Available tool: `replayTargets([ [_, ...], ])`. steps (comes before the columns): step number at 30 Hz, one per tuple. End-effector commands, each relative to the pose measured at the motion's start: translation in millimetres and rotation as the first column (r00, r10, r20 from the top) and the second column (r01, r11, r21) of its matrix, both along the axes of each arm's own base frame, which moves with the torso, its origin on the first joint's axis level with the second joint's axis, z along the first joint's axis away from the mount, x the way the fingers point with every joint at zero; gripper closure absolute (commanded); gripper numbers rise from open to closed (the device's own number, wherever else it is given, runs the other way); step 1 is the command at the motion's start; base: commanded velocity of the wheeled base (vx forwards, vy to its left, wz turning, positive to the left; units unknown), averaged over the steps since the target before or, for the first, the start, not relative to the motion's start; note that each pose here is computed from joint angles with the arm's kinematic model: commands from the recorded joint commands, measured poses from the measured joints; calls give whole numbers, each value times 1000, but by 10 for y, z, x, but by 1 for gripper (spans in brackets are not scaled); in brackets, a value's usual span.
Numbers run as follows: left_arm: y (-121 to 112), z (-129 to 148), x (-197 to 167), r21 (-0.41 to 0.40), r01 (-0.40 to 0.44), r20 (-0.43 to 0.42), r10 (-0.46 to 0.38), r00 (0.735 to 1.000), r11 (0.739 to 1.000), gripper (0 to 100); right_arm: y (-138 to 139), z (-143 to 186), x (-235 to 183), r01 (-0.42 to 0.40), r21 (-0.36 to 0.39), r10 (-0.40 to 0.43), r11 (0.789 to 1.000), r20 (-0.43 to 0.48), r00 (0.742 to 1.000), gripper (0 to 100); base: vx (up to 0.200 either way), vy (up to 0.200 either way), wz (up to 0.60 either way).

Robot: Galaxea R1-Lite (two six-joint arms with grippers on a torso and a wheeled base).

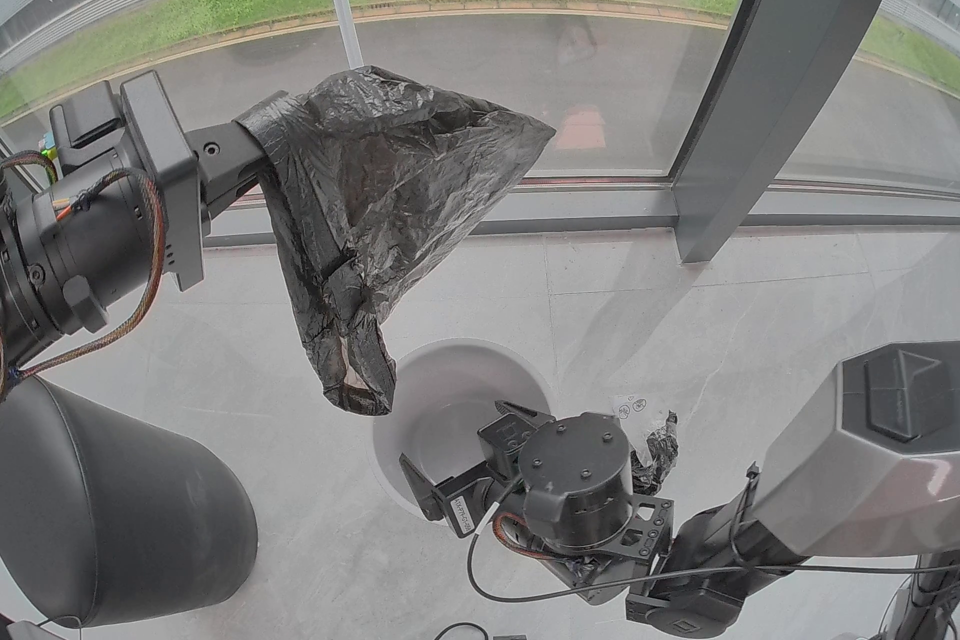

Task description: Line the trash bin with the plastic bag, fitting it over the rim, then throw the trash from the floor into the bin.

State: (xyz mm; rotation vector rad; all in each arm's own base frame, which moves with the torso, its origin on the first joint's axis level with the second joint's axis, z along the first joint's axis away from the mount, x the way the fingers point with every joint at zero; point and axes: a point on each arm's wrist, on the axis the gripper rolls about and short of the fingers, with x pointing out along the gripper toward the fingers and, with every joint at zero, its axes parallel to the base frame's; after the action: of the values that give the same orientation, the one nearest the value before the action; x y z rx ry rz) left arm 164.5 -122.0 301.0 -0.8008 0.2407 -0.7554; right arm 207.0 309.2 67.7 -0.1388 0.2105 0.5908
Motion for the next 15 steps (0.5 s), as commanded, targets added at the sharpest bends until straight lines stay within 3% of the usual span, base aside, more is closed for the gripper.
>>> replayTargets([
  [1, 12, 24, -23, -13, 3, 2, -2, 1000, 1000, 100, 112, -191, 128, 34, -31, -34, 999, 3, 999, 0, 0, 0, 0],
  [5, 20, 29, -34, -19, 5, 1, -5, 1000, 1000, 100, 213, -182, 213, 83, -13, -83, 996, 34, 996, 0, 0, 0, 0],
  [15, 44, 44, -73, -50, 10, -16, -11, 1000, 999, 100, 362, -189, 383, 97, -17, -95, 995, 92, 991, 0, 0, 0, 0],
])
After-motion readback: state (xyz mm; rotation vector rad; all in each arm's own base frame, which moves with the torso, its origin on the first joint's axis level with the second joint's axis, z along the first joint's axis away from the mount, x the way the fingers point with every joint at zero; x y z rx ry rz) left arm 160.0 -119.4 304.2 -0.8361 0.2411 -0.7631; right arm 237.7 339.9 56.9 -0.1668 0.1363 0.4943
